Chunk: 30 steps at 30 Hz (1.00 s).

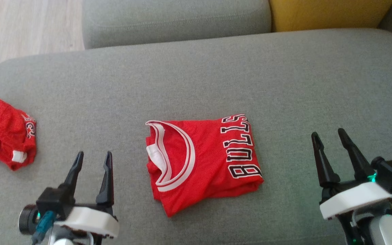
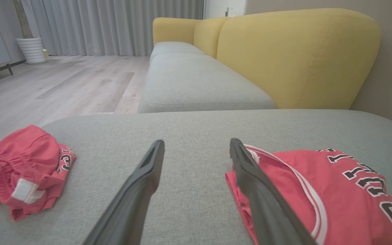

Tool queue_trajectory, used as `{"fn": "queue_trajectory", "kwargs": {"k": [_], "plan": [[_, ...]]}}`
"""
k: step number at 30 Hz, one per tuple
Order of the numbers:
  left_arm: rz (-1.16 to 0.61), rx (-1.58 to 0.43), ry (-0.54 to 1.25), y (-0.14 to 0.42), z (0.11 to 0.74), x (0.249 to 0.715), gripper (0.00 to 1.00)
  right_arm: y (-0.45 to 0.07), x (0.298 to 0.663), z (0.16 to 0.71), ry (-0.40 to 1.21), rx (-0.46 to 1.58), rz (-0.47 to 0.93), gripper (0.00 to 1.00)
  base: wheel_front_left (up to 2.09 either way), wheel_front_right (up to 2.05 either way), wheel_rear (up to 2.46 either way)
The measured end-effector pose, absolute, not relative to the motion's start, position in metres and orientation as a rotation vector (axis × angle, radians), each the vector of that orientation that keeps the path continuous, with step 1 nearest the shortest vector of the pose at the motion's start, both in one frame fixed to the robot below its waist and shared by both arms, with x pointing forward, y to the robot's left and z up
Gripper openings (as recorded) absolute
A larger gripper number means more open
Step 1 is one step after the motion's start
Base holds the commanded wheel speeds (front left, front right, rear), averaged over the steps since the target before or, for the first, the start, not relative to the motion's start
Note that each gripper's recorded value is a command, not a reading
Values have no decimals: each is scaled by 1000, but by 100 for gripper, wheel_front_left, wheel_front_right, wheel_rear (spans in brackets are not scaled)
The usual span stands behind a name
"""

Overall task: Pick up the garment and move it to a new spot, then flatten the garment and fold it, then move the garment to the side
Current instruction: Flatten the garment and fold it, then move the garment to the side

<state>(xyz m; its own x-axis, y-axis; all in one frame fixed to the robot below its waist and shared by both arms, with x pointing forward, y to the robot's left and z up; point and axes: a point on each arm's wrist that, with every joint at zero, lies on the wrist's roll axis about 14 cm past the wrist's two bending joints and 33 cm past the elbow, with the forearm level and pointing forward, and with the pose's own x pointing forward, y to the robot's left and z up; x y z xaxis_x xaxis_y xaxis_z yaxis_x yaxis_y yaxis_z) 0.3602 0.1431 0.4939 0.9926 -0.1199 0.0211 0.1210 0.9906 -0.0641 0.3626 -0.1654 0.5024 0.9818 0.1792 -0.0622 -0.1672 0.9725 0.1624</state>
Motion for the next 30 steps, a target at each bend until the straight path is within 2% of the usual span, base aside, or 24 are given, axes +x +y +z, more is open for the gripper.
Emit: {"fn": "queue_trajectory", "kwargs": {"k": [11,30], "plan": [[-109,-51,-8,148,496,338,100,-162,337,508,86,152,183,100,0,0,0],[-92,-61,14,152,492,331,100,-157,337,507,103,151,189,100,0,0,0]]}}
